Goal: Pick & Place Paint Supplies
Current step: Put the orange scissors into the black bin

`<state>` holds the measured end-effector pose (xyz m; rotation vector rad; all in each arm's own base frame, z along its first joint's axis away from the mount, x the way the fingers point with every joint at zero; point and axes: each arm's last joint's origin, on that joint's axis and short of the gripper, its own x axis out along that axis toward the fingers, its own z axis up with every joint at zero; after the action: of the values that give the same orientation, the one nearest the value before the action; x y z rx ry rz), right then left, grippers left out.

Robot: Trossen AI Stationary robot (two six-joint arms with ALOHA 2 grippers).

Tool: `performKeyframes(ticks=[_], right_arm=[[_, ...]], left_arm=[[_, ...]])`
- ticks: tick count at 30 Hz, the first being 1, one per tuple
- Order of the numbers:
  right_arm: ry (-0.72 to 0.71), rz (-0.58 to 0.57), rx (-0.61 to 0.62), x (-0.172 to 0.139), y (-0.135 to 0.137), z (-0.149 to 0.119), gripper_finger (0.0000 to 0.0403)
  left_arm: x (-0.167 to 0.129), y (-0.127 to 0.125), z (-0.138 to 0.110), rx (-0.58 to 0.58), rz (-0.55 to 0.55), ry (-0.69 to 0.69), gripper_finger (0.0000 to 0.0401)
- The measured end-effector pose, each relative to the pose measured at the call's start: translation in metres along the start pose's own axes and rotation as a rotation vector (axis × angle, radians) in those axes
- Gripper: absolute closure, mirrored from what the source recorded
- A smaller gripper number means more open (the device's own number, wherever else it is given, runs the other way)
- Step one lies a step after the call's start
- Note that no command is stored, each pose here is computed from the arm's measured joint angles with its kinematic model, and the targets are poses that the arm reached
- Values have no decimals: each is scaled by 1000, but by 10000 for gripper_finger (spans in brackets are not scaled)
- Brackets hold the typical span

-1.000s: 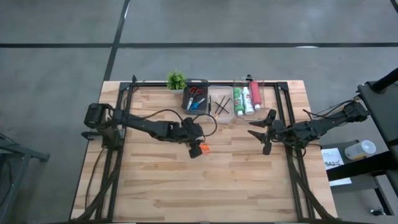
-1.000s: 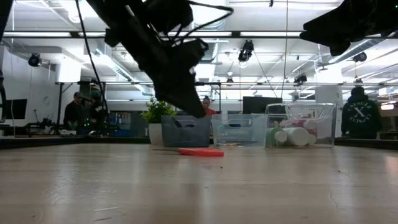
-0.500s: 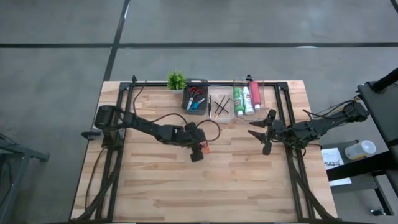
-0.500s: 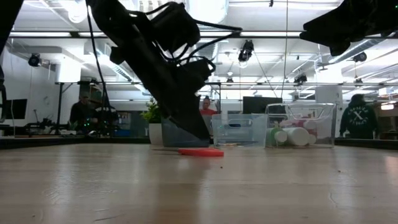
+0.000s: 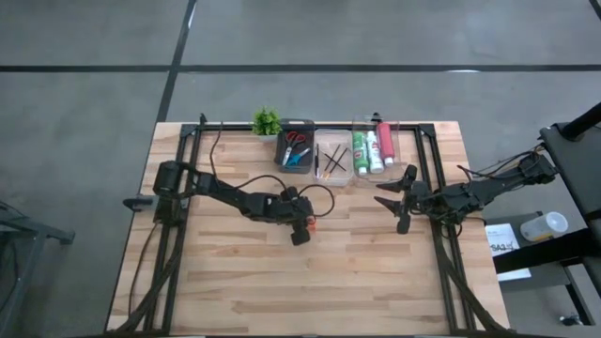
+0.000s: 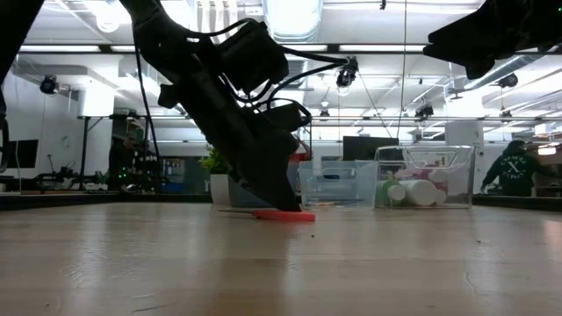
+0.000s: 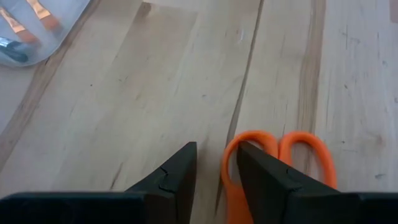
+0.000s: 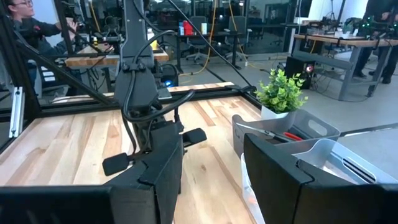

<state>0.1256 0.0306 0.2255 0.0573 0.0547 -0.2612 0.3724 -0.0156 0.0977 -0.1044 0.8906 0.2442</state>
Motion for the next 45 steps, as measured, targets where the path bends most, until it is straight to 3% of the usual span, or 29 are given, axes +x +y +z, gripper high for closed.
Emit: performKeyframes(ticks=[5,15,28,45], right_arm=[[0,0,0,0,0,0,235],[0,0,2,0,0,0,235],[0,-1,2,0,0,0,235],[0,0,1,0,0,0,235]], left_arm=[[0,0,0,24,-6,-2,286],[1,0,1,22,-12,-13,391],[0,0,2,6,-16,-16,389],[-35,0,23,-13,-39,-92,389]])
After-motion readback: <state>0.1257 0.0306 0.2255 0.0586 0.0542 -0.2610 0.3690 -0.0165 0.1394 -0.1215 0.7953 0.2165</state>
